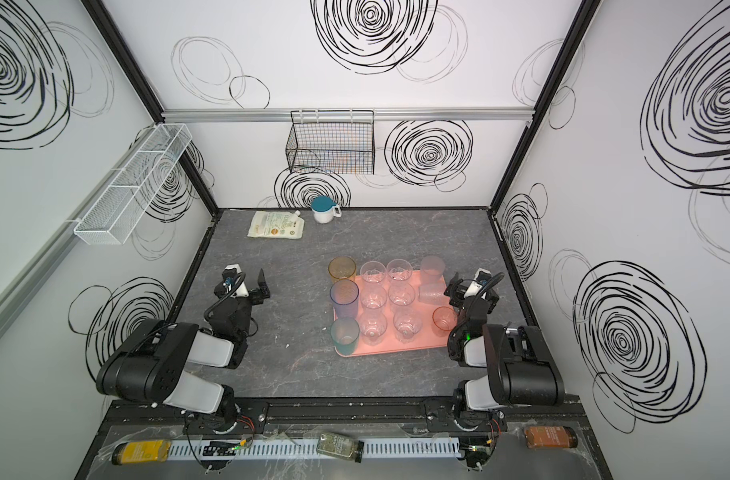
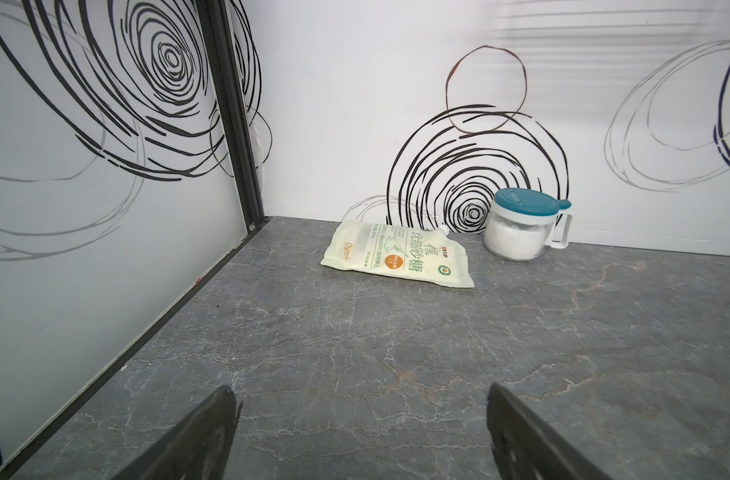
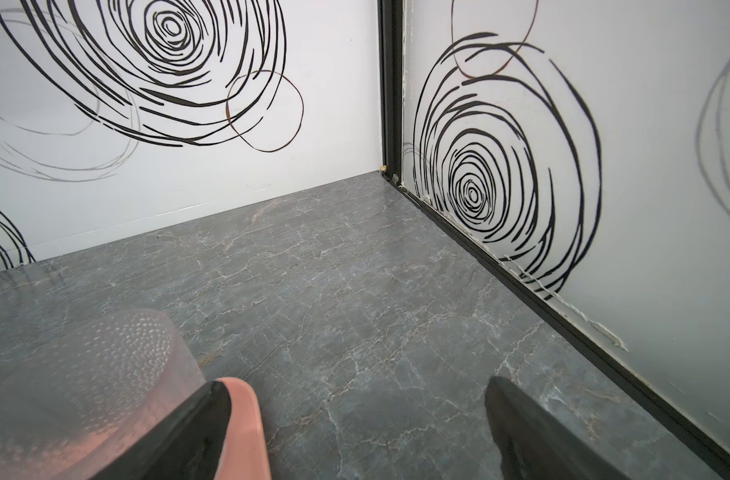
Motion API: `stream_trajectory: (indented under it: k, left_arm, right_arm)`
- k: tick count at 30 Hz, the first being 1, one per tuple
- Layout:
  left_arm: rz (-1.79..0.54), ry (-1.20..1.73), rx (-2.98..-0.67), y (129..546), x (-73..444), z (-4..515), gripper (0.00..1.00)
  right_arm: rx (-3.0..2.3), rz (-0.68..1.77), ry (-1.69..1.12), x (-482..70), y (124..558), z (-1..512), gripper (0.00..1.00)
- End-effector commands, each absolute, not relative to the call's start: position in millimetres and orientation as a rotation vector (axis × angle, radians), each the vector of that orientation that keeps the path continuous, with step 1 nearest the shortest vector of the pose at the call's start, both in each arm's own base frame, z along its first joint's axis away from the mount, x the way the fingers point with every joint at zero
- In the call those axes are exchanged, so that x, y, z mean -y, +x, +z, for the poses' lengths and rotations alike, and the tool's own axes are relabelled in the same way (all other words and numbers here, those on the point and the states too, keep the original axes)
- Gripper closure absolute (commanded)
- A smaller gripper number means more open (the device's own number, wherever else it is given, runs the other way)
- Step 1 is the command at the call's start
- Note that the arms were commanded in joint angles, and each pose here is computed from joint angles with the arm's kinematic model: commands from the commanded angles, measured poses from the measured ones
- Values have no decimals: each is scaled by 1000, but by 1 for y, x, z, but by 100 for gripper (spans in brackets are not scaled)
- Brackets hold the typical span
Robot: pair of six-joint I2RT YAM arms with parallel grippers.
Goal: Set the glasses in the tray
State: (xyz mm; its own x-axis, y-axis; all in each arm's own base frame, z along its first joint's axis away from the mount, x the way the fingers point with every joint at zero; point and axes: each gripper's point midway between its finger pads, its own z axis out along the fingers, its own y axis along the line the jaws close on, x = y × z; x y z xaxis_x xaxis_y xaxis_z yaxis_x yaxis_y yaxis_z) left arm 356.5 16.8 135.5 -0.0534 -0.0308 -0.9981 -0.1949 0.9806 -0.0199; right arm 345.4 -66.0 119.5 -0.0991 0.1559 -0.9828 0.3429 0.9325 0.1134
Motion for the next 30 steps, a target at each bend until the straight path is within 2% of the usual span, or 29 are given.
stream_trajectory:
  k: [1,7,16,17,21,24,28,30]
  left_arm:
    - [131,-170,-1559,359,-15,153,4]
    - [46,-140,-1557,359,-14,154,4]
    - [67,-180,-1513,347,-20,164,4]
    - [68,-180,-1511,346,-21,164,4]
    - [73,-157,-1514,348,-16,164,4]
    - [91,-159,-1514,347,-15,165,4]
    - [121,-192,-1508,343,-19,170,4]
    - [127,-200,-1509,342,-20,171,4]
  right_arm:
    - [-1678,-182,370,64,354,124,0]
    - [-1672,-187,373,65,353,125,0]
    - [-1575,-180,347,58,327,143,0]
    - [-1571,-203,310,56,329,148,0]
    - [-1547,-307,440,72,336,201,0]
    - [-1644,-332,575,83,340,219,0]
    - [-1704,-185,749,81,341,221,0]
    - [-1794,-55,638,67,348,220,3]
